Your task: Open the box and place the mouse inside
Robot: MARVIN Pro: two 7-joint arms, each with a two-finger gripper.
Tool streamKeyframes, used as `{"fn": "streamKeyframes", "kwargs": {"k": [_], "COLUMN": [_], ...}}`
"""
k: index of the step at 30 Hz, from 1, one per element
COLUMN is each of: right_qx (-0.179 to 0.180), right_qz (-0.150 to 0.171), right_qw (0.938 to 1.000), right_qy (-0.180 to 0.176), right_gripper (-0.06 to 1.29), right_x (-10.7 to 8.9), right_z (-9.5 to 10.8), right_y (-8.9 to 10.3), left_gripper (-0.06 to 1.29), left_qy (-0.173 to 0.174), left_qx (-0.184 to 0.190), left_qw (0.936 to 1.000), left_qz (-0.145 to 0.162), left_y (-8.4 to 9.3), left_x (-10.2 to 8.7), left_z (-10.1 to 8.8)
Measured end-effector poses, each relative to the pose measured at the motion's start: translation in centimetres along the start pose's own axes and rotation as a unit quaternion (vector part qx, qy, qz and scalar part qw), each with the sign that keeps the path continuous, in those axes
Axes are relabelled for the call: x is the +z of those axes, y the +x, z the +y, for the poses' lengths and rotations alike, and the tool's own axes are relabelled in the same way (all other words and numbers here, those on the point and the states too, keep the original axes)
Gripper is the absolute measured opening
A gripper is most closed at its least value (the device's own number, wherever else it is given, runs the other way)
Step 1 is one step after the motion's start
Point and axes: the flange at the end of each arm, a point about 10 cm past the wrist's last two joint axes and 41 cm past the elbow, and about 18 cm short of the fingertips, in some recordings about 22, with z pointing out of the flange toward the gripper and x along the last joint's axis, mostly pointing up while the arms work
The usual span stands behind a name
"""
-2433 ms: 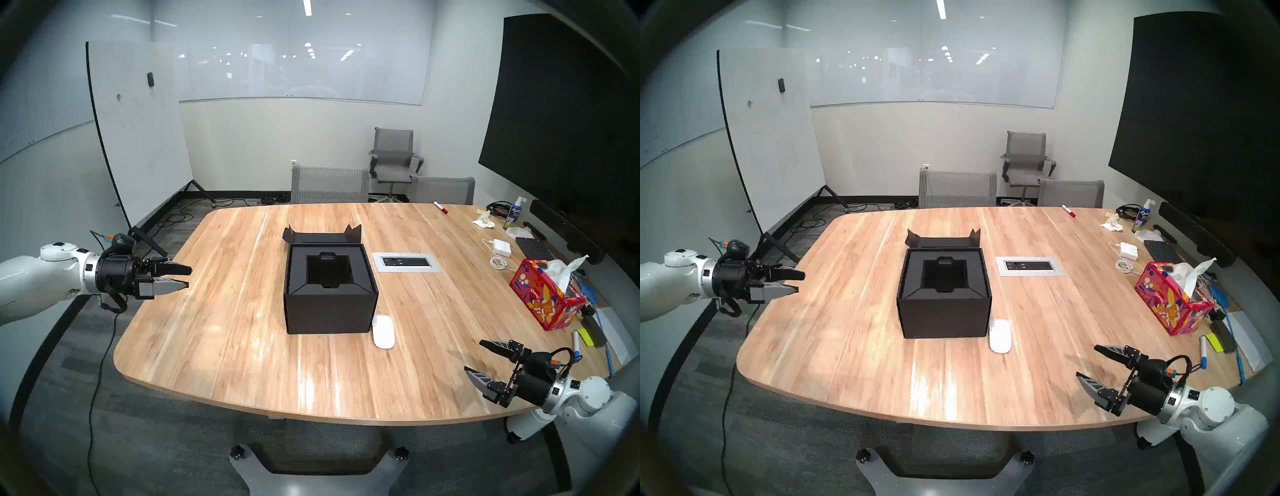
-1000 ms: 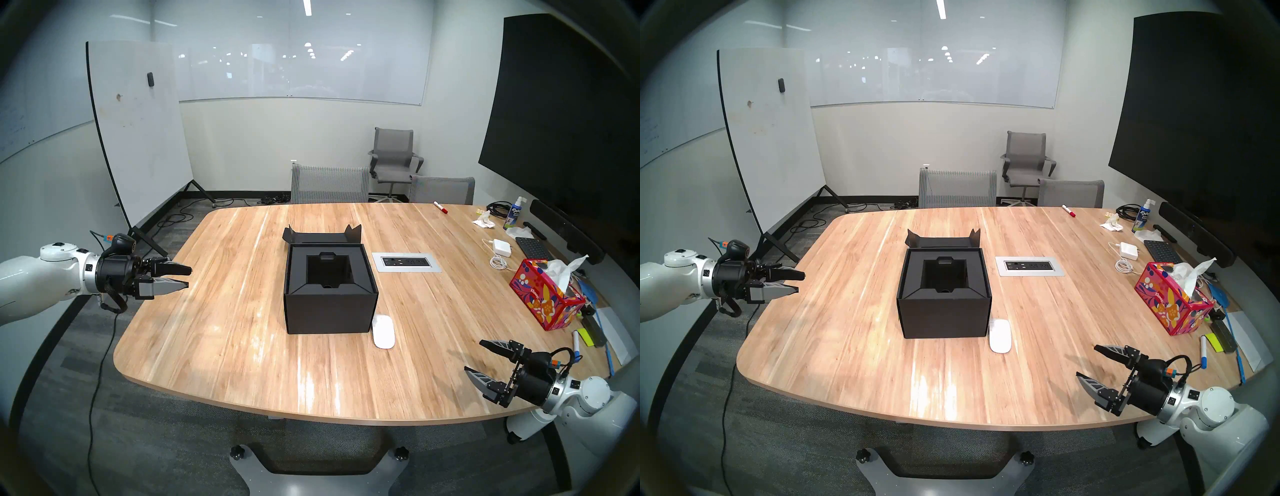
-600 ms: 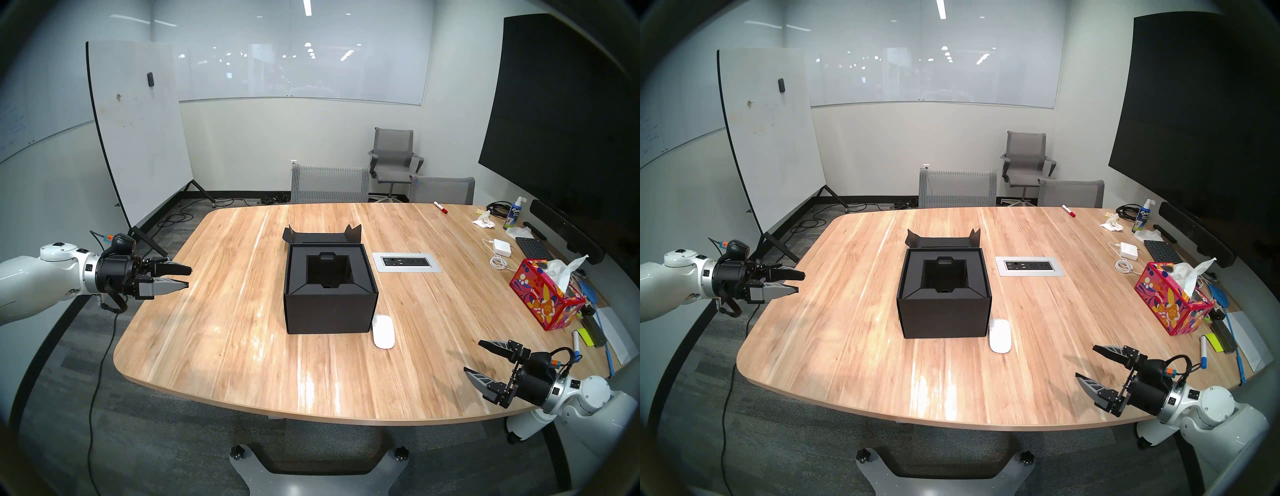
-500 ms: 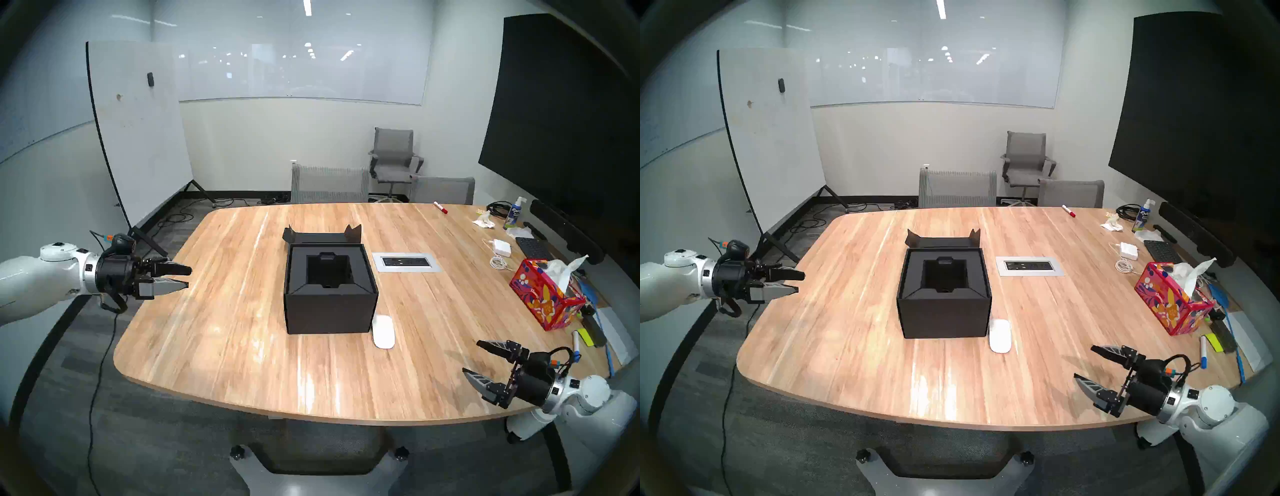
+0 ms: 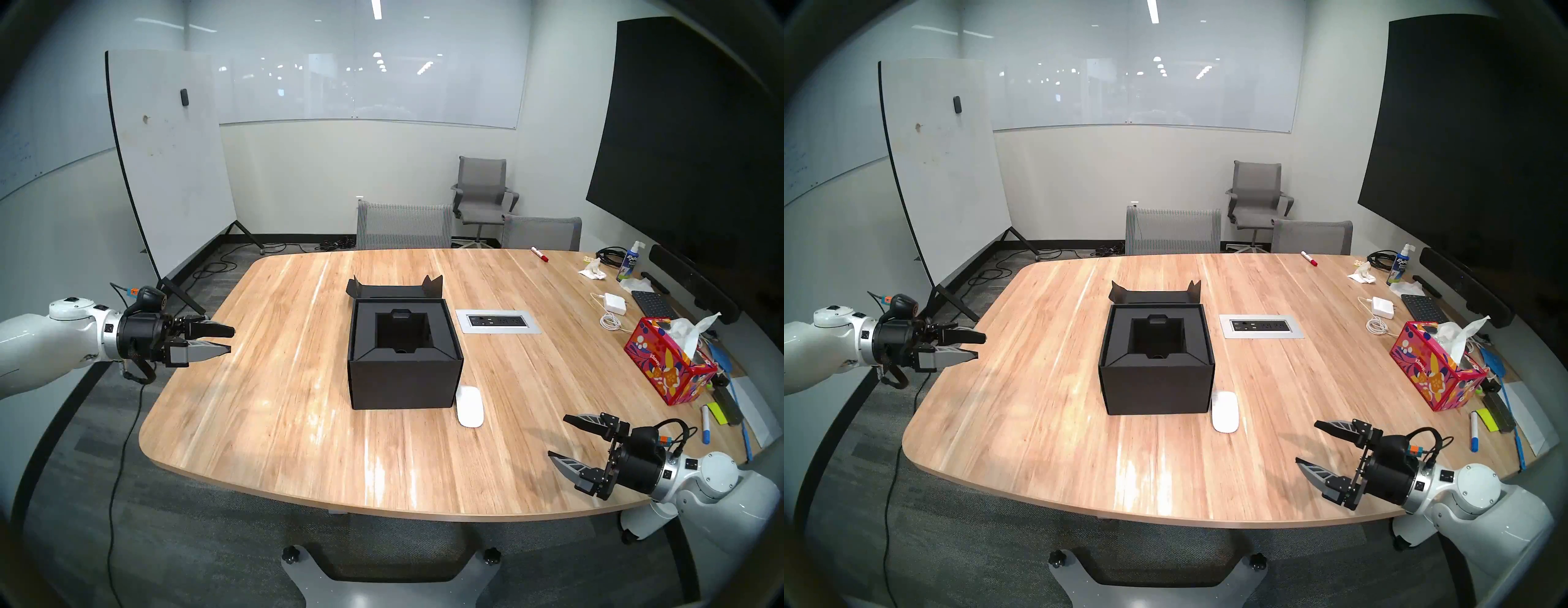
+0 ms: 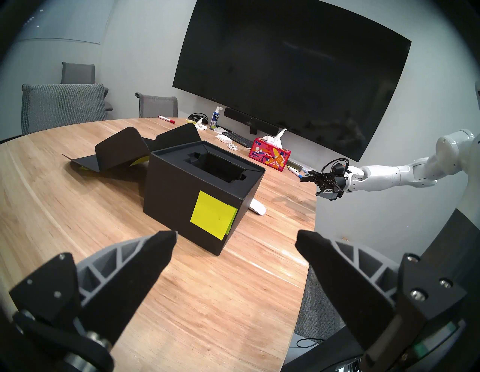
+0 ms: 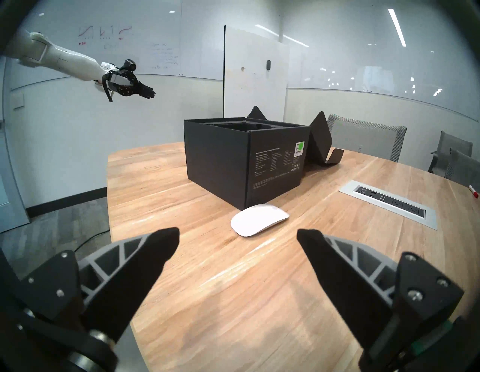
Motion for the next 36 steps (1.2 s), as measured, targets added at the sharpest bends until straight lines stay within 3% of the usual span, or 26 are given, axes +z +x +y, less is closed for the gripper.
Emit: {"fn": "streamKeyframes", "kwargs": {"k": [20,36], "right_qx": [0.011,0.009], "right_qz": [-0.011,0.01], "right_qw": [0.9999,0.9994], "right_qy": [0.004,0.033], "right_gripper": [1.24,1.24], "right_x": [2.0,4.6], "right_z": [2.3,2.4], "right_y": [0.1,0.8], "left_gripper": [1.26,1.26], "left_qy": [0.0,0.0], "left_qx": [0.0,0.0], "left_qw": [1.0,1.0], "left_qz": [0.0,0.0], "left_y": [0.0,0.0], "left_x": [0.0,0.0], "left_z": [0.0,0.0]}}
